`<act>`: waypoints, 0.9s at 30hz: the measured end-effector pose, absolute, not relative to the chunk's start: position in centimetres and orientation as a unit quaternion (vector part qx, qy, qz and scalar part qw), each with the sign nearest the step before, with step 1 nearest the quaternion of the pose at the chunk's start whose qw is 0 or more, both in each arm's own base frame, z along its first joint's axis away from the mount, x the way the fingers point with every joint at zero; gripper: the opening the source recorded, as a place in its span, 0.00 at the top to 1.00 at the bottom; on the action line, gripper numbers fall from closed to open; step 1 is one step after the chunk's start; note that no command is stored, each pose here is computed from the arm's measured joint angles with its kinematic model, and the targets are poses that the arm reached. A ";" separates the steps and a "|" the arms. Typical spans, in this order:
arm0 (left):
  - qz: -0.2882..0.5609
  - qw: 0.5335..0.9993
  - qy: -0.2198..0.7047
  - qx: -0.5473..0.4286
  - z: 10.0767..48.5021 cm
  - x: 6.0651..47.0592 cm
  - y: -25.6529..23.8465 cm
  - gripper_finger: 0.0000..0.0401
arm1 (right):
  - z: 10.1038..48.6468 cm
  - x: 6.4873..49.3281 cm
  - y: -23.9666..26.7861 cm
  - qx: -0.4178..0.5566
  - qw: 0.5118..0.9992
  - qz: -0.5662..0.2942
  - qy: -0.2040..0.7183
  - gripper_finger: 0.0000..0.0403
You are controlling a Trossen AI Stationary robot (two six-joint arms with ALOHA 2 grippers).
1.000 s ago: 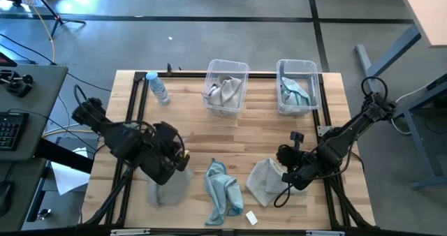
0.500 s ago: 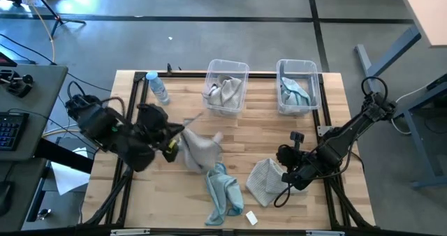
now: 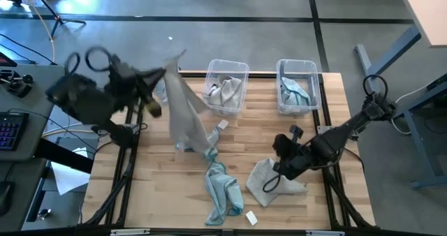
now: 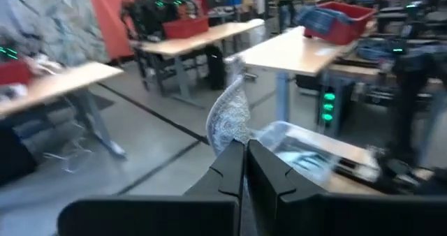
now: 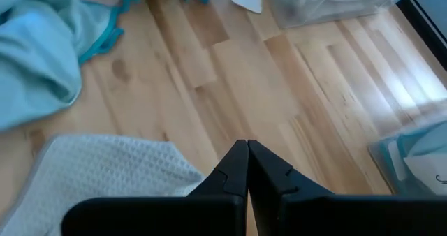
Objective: Sort microfiber towel by color & place in baskets
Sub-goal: Put the white microfiber cloth into the left transparent bin
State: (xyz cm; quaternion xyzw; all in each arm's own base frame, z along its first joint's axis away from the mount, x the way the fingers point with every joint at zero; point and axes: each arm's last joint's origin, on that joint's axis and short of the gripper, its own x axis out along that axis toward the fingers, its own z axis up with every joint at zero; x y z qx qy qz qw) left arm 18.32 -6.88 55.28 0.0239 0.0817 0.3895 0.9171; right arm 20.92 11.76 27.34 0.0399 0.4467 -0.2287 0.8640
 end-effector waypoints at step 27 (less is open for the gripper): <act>0.334 0.935 0.052 0.112 56.9 25.6 11.6 1.00 | 27.5 22.6 9.4 0.157 0.849 -0.324 0.387 1.00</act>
